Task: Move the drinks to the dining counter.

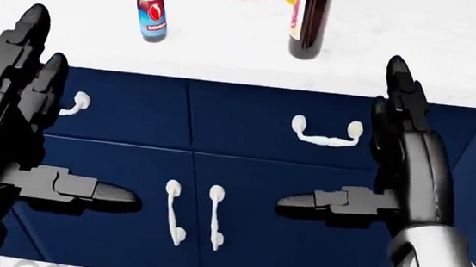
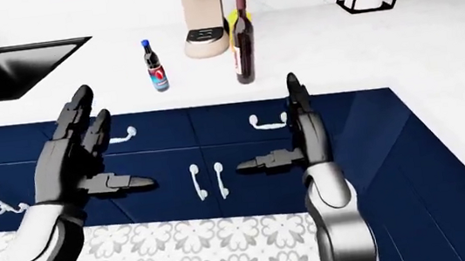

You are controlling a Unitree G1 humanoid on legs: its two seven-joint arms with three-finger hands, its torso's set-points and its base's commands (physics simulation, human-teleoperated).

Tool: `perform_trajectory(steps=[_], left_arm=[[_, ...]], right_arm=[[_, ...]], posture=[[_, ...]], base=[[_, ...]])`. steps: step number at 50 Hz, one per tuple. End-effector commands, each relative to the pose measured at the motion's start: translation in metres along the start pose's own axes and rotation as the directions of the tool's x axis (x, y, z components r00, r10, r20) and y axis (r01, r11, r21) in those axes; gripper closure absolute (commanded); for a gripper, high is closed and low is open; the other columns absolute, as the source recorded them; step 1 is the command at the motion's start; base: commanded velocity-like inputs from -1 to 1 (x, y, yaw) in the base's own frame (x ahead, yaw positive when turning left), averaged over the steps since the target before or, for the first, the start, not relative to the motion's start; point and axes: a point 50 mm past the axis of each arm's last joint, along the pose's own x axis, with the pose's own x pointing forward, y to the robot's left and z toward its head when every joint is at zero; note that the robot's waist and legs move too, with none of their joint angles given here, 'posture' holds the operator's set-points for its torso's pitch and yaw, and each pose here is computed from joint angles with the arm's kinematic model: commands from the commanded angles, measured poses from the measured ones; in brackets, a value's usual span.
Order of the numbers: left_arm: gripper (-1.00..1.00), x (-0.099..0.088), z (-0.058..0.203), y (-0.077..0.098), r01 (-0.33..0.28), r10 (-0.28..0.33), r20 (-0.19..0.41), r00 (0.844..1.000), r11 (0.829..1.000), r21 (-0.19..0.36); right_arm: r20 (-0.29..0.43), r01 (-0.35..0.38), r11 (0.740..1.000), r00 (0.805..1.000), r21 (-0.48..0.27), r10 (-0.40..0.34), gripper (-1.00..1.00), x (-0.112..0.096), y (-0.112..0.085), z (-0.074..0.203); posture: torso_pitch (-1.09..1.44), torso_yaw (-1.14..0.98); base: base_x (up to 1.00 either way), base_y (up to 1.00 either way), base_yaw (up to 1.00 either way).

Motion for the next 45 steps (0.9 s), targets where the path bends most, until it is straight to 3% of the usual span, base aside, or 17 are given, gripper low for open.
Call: perform_trajectory(steps=[1, 27, 45], left_arm=[[-1.0, -0.002, 0.014, 0.007, -0.038, 0.036, 0.063, 0.997, 0.999, 0.021], [-1.0, 0.004, 0.041, 0.012, -0.052, 0.049, 0.109, 0.993, 0.998, 0.025], [-1.0, 0.001, 0.048, 0.013, -0.053, 0.049, 0.119, 0.992, 0.998, 0.03]], right_arm=[[0.094, -0.037, 0.999, 0.995, 0.008, 0.036, -1.0, 0.0, 0.008, 0.022], [0.186, 0.052, 0.999, 0.981, -0.01, -0.05, -1.0, -0.009, -0.007, 0.059], [0.206, 0.077, 0.997, 0.976, 0.004, -0.076, -1.0, -0.012, -0.015, 0.064]], posture=[[0.0, 0.0], [0.0, 0.0], [0.0, 0.0]], base=[[0.0, 0.0, 0.48], [0.14, 0.02, 0.06], [0.33, 0.0, 0.0]])
